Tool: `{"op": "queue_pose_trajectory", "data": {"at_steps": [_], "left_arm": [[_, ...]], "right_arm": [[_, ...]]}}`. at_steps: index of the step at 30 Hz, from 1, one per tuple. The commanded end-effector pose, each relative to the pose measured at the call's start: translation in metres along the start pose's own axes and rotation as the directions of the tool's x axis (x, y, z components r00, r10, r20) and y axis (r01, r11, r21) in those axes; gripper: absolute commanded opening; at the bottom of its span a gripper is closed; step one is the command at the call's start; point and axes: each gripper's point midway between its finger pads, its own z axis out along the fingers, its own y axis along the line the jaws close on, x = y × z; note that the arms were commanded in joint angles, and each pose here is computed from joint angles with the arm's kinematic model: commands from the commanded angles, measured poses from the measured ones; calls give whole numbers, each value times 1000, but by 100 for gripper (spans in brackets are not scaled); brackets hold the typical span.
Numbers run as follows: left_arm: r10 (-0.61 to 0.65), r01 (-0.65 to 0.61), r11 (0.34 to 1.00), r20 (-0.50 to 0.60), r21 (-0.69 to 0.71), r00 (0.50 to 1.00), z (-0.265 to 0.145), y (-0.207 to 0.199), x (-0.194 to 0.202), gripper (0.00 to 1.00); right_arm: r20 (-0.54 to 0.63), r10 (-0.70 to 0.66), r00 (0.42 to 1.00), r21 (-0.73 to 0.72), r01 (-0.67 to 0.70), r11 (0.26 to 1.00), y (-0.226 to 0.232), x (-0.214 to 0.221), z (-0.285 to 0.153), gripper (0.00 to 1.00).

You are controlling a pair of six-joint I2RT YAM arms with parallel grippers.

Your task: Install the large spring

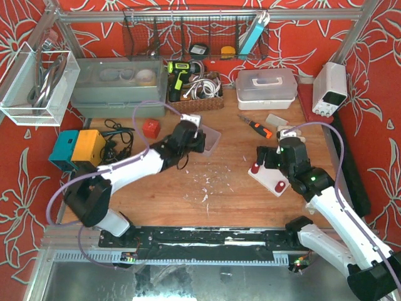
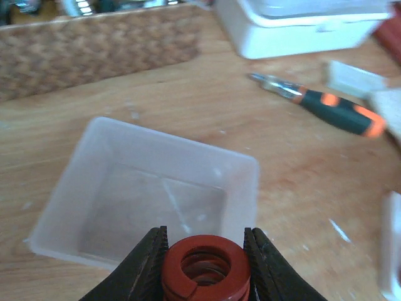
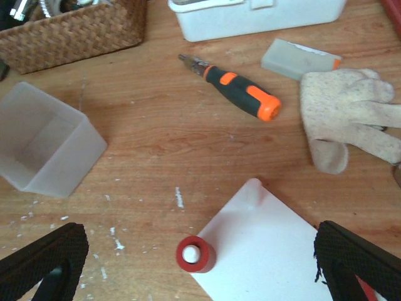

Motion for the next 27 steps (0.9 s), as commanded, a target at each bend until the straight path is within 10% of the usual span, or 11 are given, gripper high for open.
{"op": "queue_pose_trajectory", "data": {"at_steps": [1,15,27], "left_arm": [[92,-230,927,415,297,905,-56,-59,-47,0],[337,-679,636,660,367,672,-94,-118,37,0],[420,-800,490,710,346,565,-101,-144,76,0]], "right_arm": [[-64,-26,998,-95,20,995,22,-7,-8,99],[-275,-201,940,-530,27,848,109,7,-33,65],[-346,-286,894,-551,53,833,134,28,-38,63]]}}
